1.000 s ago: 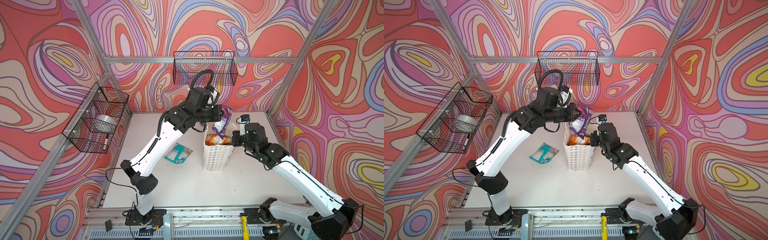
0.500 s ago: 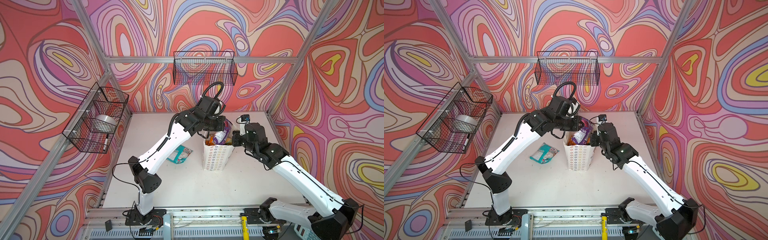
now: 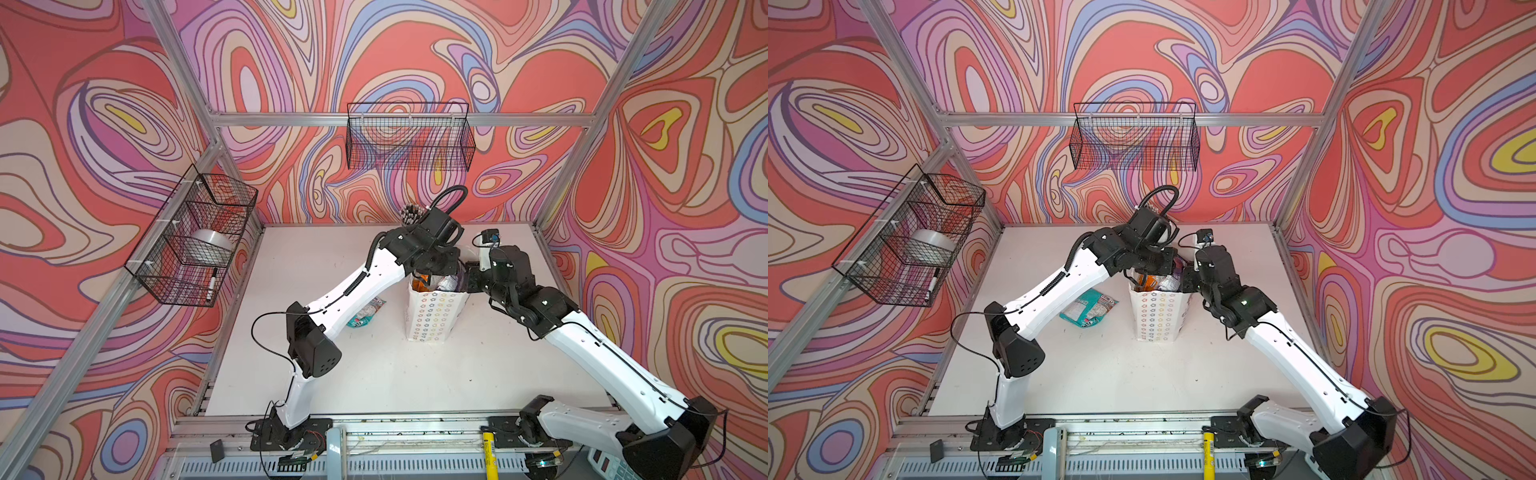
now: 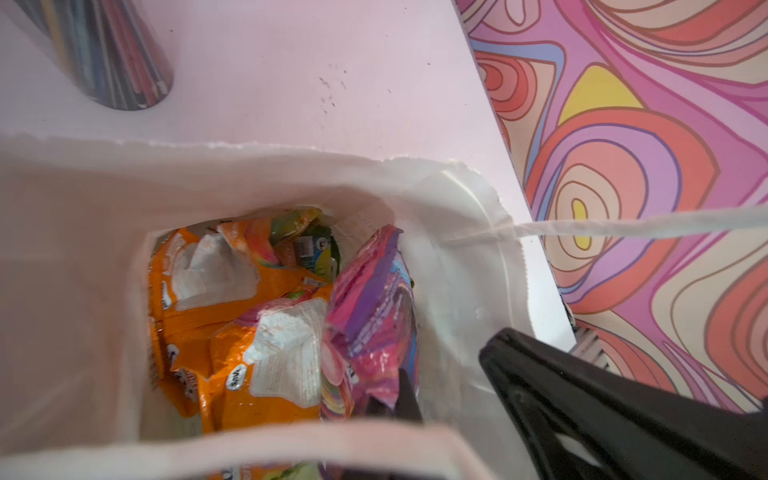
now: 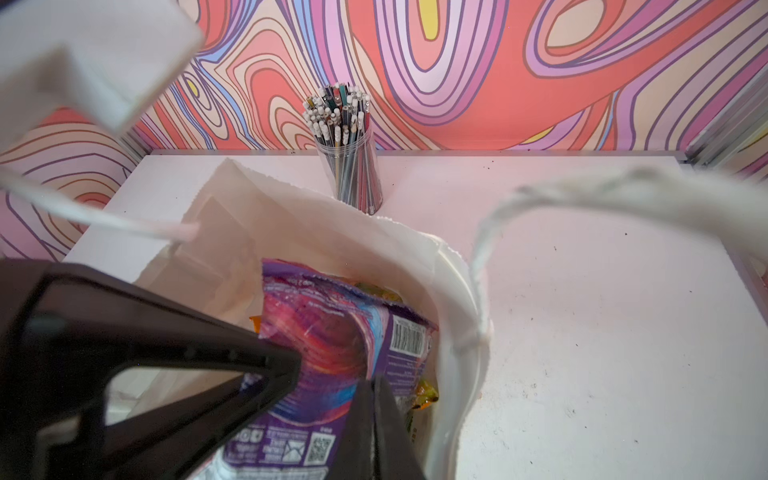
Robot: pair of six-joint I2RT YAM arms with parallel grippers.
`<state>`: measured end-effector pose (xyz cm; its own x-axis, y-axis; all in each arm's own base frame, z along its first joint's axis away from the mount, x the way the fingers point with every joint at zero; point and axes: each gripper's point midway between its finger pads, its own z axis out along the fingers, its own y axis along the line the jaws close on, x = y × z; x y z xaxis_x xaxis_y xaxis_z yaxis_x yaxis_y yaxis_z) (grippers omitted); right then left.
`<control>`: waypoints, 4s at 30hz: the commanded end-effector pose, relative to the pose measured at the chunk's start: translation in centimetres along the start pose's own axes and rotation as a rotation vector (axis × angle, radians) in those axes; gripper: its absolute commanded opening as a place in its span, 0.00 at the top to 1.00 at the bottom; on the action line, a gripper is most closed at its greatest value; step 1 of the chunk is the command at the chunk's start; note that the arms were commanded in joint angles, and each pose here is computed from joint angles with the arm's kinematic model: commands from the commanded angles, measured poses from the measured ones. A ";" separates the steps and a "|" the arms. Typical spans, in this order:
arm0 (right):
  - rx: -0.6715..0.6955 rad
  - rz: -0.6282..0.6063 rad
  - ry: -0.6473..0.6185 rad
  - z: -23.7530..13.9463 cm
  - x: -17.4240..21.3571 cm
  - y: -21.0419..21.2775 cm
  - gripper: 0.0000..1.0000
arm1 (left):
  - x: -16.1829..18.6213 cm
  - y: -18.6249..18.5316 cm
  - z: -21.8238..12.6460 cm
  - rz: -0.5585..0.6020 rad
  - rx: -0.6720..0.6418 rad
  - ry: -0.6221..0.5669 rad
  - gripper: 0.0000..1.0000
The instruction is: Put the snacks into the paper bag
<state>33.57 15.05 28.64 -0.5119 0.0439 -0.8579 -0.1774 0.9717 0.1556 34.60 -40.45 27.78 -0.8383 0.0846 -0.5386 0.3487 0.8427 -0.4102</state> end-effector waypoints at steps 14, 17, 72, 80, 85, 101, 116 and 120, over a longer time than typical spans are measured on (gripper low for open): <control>0.015 -0.011 0.013 0.1 0.6 -0.3 1.00 | 0.5 5.9 -0.3 0.065 -0.307 -0.015 1.00; 0.011 -0.010 0.014 0.1 0.7 -0.2 1.00 | 0.8 6.5 0.2 0.079 -0.342 -0.003 1.00; -0.055 0.006 -0.028 -1.3 -1.7 1.1 1.00 | -3.9 -3.9 -13.8 0.163 0.298 -0.270 0.00; -0.017 0.005 -0.094 -2.6 -5.6 1.0 1.00 | -7.1 -6.7 -12.8 0.121 0.474 -0.247 0.00; -0.005 0.003 -0.119 -2.9 -6.9 1.0 1.00 | -8.4 -5.8 -12.2 0.052 0.559 -0.254 0.00; -0.054 0.007 -0.117 -1.8 -7.8 2.4 1.00 | -7.5 -1.9 -10.8 -0.110 0.668 -0.183 0.29; -0.045 0.006 -0.117 -1.9 -7.6 2.1 1.00 | -6.4 -0.3 -15.7 -0.147 0.766 -0.165 0.47; -0.050 -0.001 -0.113 -1.7 -7.5 2.3 1.00 | -5.6 -1.8 -18.7 -0.116 0.834 -0.181 0.46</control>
<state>35.24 16.36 34.88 -0.4530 0.0651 -0.8891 -0.2093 0.9617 0.1770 33.62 -32.88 41.48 -0.8630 -0.1345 -0.4870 0.4415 0.2682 -0.8563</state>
